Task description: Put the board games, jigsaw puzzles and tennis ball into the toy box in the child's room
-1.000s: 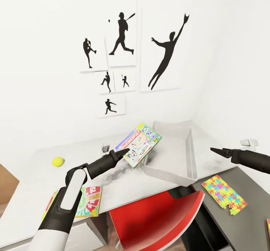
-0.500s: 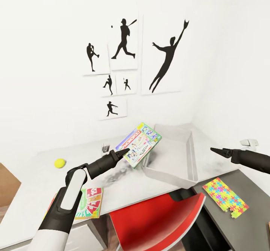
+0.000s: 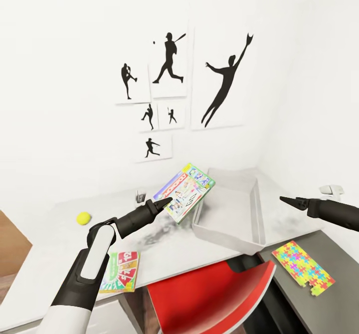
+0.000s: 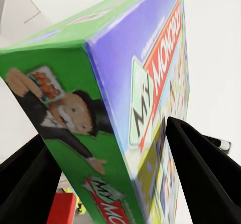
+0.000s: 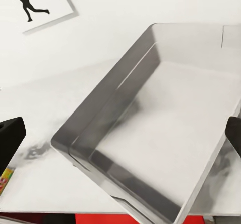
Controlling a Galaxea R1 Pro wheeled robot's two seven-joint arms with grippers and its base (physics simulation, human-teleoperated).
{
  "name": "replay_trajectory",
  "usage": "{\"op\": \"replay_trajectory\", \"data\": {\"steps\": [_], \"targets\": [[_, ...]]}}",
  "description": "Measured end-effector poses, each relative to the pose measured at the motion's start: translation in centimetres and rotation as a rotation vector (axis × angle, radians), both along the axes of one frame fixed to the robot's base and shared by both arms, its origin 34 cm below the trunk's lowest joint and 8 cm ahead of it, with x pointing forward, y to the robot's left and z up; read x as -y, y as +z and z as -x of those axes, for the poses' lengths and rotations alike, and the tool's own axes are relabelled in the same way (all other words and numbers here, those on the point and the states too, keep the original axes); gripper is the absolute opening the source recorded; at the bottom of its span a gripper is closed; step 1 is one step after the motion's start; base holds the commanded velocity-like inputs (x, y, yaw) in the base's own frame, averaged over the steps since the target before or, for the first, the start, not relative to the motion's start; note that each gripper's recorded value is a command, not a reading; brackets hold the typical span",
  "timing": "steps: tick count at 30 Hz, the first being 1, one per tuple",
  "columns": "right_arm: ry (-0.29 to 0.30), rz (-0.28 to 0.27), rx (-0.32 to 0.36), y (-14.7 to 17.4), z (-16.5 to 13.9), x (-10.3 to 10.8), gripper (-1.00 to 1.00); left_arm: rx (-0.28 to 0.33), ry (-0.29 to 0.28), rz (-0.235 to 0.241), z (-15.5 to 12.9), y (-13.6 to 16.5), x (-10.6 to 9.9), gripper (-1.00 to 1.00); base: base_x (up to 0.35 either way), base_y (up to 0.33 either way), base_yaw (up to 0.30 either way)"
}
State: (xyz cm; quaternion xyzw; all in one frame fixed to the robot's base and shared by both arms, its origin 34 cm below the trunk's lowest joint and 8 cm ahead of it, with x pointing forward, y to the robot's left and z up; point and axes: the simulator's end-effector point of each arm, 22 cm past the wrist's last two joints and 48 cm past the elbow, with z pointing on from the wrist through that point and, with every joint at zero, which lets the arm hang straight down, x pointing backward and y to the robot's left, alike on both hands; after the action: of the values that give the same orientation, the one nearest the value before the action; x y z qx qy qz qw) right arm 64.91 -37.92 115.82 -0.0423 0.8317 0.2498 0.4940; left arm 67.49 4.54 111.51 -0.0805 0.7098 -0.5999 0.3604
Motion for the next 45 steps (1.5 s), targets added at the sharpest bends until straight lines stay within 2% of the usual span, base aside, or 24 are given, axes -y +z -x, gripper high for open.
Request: {"op": "replay_trajectory", "data": {"steps": [27, 31, 36, 45], "targets": [[-0.005, 0.000, 0.012, 0.5, 0.1, 0.2, 1.00, 0.009, 0.000, 0.001, 0.1, 0.4, 0.0, -1.00, 0.048, 0.000, 0.005], [0.045, -0.060, 0.015, 0.8, -0.3, -1.8, 1.00, 0.029, -0.029, -0.005, 0.1, 2.0, 0.5, -1.00, 0.000, 0.000, 0.000], [0.089, -0.099, 0.022, 1.5, -0.9, -3.2, 1.00, 0.025, -0.047, 0.004, 0.5, 2.8, 0.7, -1.00, 0.000, 0.000, 0.000], [0.103, -0.166, 0.052, 3.2, -2.1, -3.4, 1.00, 0.047, -0.033, 0.028, 0.5, 4.8, 0.5, -1.00, 0.000, 0.000, 0.000]]}}
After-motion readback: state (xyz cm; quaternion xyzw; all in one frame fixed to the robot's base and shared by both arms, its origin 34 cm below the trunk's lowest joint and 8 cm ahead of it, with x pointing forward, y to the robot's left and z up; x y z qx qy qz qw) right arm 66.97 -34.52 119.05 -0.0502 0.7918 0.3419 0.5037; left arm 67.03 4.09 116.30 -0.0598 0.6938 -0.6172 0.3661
